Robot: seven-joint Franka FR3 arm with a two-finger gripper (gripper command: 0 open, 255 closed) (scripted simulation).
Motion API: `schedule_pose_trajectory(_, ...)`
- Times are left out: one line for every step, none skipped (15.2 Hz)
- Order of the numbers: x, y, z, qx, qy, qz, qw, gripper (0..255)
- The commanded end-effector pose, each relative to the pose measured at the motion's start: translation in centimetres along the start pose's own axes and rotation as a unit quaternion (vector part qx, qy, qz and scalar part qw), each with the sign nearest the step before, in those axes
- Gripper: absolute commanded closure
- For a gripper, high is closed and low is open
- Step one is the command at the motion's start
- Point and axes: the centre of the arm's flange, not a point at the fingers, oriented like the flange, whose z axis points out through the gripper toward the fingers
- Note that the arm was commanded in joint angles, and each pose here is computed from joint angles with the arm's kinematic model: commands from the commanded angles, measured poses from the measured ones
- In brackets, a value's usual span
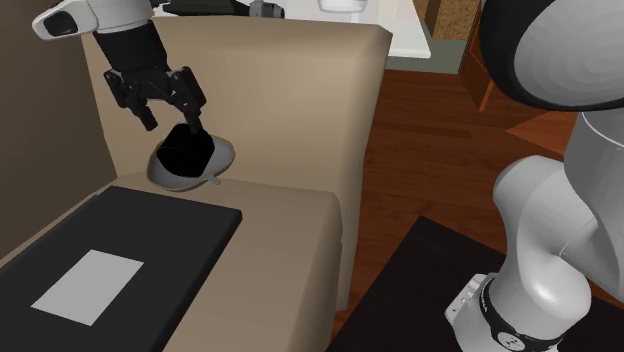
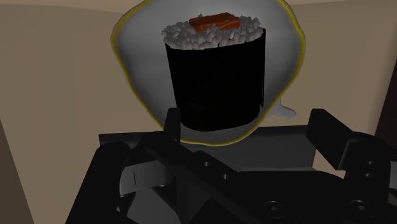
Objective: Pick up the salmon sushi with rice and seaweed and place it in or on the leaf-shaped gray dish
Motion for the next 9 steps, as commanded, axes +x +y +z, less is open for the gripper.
schedule_pose_trajectory(0.0,0.0,-1.9,0.0,0.0,0.0,1.0,0)
schedule_pose_trajectory(0.0,0.0,-3.3,0.0,0.0,0.0,1.0,0)
schedule_pose_trajectory(0.0,0.0,-4.3,0.0,0.0,0.0,1.0,0)
schedule_pose_trajectory(0.0,0.0,-4.3,0.0,0.0,0.0,1.0,0)
schedule_pose_trajectory(0.0,-0.1,-4.3,0.0,0.0,0.0,1.0,0)
schedule_pose_trajectory(0.0,0.0,-4.3,0.0,0.0,0.0,1.0,0)
schedule_pose_trajectory(0.0,0.0,-4.3,0.0,0.0,0.0,1.0,0)
schedule_pose_trajectory(0.0,0.0,-4.3,0.0,0.0,0.0,1.0,0)
schedule_pose_trajectory(0.0,0.0,-4.3,0.0,0.0,0.0,1.0,0)
